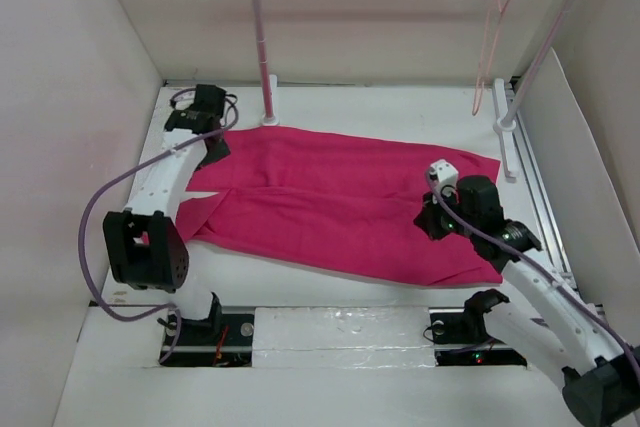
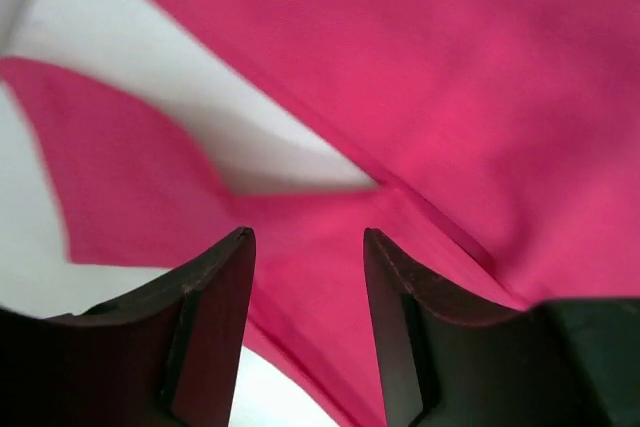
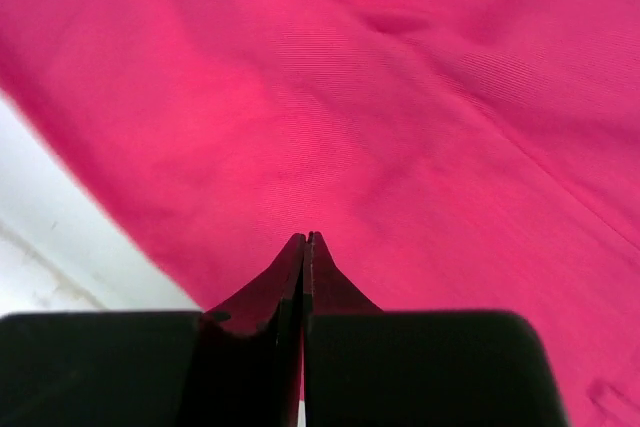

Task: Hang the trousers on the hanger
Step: Fold the trousers

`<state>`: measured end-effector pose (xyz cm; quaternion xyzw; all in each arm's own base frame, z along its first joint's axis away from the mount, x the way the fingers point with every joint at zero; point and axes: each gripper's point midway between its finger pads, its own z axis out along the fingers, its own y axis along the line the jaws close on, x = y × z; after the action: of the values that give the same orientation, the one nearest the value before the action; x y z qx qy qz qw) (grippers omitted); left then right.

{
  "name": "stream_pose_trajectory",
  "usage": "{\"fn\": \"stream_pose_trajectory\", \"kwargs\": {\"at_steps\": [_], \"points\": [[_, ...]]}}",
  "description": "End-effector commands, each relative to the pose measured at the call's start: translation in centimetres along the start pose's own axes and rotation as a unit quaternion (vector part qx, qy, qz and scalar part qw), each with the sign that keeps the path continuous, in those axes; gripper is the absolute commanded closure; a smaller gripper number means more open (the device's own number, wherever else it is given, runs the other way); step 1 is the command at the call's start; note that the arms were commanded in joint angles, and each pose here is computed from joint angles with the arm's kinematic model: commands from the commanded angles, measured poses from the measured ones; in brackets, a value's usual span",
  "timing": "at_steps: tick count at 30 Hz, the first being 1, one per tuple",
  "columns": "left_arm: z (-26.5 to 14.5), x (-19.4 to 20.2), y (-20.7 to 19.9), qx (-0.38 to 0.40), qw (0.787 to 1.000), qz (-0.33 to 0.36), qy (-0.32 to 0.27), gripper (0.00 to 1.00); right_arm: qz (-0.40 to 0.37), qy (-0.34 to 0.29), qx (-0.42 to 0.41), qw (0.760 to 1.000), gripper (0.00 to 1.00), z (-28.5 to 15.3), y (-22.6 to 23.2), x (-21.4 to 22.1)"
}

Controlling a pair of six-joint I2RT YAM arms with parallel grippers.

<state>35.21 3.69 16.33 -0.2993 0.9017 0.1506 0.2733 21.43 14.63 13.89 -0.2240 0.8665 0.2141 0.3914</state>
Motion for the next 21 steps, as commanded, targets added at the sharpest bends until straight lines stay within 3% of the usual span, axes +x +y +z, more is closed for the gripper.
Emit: {"fn": "stream_pose_trajectory", "kwargs": {"at_steps": [1, 2, 3, 4, 5, 6, 7, 10, 15, 16, 21], "points": [[-7.3, 5.8, -8.0, 0.170, 0.982, 0.083, -0.004, 0.64, 0.066, -0.017, 0.091, 0.994, 1.00, -2.2, -3.3, 0.5], [-6.9, 6.3, -7.9, 0.170, 0.982, 0.085, -0.002, 0.65, 0.074, -0.017, 0.100, 0.992, 1.00, -2.3, -3.9, 0.7], [-7.8, 8.3, -9.6, 0.206, 0.974, 0.093, 0.014, 0.78, 0.090, -0.025, 0.109, 0.990, 1.00, -2.7, -4.4, 0.5], [-9.3, 11.0, -11.4, 0.238, 0.963, 0.126, 0.021, 0.83, 0.102, -0.026, 0.120, 0.987, 0.99, -2.9, -4.9, 0.6], [-9.7, 12.6, -11.9, 0.246, 0.959, 0.135, 0.025, 0.86, 0.124, -0.027, 0.148, 0.981, 0.88, -3.4, -6.3, 0.8], [-10.4, 14.0, -12.7, 0.264, 0.953, 0.144, 0.032, 0.95, 0.144, -0.022, 0.167, 0.975, 0.77, -3.6, -7.2, 1.1], [-11.0, 15.1, -13.2, 0.276, 0.948, 0.155, 0.032, 0.97, 0.160, -0.019, 0.189, 0.969, 0.57, -3.8, -8.2, 1.5], [-14.0, 18.8, -14.9, 0.323, 0.925, 0.199, 0.033, 0.97, 0.224, -0.005, 0.278, 0.934, 0.31, -4.8, -12.4, 3.8], [-17.4, 26.1, -16.7, 0.395, 0.879, 0.261, 0.062, 0.90, 0.314, 0.000, 0.383, 0.869, 0.23, -6.5, -19.0, 7.2], [-18.2, 28.0, -17.0, 0.414, 0.867, 0.266, 0.073, 0.90, 0.318, 0.028, 0.402, 0.858, 0.21, -6.7, -20.8, 8.6], [-20.2, 30.3, -16.5, 0.457, 0.843, 0.273, 0.083, 0.86, 0.351, 0.059, 0.365, 0.860, 0.19, -5.2, -21.4, 10.1]]}}
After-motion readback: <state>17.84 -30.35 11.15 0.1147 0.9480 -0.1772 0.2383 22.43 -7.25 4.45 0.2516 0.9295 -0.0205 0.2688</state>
